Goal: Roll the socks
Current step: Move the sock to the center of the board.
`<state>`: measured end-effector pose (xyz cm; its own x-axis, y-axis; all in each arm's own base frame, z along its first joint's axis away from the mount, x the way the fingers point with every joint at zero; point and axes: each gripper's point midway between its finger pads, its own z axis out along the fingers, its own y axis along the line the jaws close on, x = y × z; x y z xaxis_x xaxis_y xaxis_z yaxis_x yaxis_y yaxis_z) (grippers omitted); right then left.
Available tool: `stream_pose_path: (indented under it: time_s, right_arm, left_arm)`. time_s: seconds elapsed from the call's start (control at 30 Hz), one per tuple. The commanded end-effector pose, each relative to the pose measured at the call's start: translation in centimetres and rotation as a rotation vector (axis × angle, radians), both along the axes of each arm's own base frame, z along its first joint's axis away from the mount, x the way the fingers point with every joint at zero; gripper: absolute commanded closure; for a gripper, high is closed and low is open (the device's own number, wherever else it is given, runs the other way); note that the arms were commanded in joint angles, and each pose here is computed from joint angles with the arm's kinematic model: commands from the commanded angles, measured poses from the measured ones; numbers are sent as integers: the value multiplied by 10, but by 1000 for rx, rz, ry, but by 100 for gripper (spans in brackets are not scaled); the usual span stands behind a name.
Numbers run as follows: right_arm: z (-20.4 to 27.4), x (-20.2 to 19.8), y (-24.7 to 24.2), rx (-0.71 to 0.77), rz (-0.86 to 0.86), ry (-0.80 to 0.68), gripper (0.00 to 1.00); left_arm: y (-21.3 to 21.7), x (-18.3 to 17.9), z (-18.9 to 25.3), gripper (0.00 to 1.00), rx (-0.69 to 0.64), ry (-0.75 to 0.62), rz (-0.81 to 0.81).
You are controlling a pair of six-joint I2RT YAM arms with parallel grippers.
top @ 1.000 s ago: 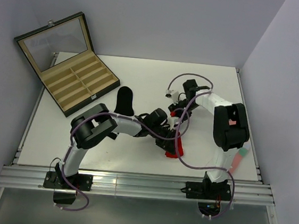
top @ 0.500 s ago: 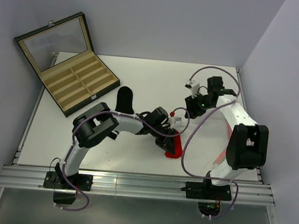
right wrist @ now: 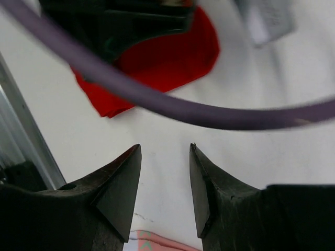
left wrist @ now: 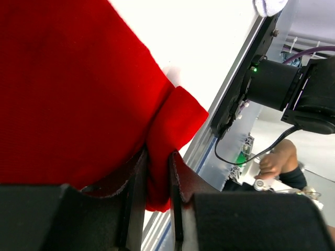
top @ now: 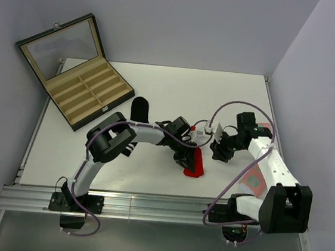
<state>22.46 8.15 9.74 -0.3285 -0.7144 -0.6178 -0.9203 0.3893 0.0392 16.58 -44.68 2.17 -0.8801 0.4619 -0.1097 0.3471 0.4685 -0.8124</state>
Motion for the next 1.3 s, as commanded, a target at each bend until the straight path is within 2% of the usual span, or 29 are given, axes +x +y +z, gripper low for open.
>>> stream_pose_path:
  time_s: [0.0,0.13,0.37,1.27]
  right_arm:
    - [-8,-24,7,-26,169,-31,50]
    - [-21,-33,15,-75,232,-75,49]
    - [-31,-55,41,-77,356,-90,46]
    - [-63,-60,74,-153,416,-190,48]
  left_arm:
    - [70,-17,-88,94,417,62,43]
    - [71,-15,-93,94,438,72,47]
    - [72,-15,-97,95,448,88,55]
    - [70,-7,-97,95,434,88,52]
